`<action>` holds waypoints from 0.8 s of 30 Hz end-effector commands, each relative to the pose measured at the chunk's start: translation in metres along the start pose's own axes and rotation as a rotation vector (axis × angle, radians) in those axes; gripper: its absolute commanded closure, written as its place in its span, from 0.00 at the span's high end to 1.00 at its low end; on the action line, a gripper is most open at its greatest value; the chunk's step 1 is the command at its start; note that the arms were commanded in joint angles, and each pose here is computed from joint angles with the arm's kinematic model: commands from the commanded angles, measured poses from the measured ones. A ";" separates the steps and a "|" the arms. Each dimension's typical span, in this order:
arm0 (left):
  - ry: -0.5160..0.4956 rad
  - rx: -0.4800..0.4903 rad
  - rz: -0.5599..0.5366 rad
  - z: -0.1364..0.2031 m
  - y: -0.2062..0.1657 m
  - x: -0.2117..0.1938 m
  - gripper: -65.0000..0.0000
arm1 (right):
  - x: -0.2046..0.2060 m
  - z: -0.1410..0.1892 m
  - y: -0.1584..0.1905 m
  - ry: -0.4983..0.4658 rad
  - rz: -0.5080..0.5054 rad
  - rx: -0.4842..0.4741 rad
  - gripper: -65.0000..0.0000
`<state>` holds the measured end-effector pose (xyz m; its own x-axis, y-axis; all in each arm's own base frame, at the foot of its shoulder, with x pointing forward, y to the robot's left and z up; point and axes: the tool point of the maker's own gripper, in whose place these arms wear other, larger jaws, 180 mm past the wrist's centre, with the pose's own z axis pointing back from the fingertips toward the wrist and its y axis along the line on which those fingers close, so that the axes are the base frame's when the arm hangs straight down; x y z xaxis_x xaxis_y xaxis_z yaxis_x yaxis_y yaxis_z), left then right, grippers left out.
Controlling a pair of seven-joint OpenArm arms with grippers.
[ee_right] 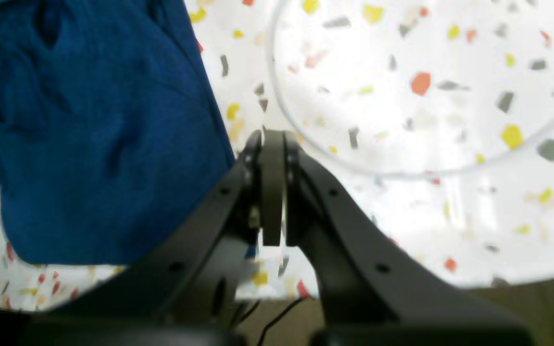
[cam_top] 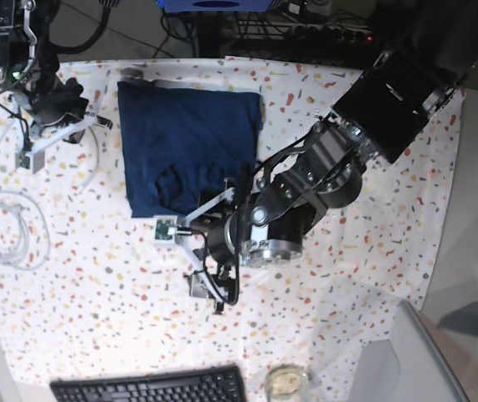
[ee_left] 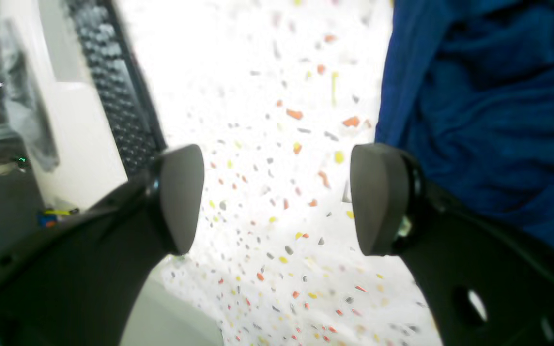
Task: Layout the t-shirt on the table in an organized manner, then fold the t-shirt properly
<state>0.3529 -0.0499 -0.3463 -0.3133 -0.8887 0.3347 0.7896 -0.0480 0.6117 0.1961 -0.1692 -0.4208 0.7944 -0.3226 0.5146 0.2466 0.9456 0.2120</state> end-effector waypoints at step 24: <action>0.384 -0.188 0.832 0.145 -0.269 -0.165 0.00 | -0.175 0.076 -0.110 0.469 0.234 -0.190 0.01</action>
<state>0.1142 0.1736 -0.4658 0.5633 -0.7547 0.3363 0.7661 0.6295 0.1294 -0.0131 -0.2203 -0.4755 0.9925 -0.0894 0.0834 0.0934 0.9946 -0.0455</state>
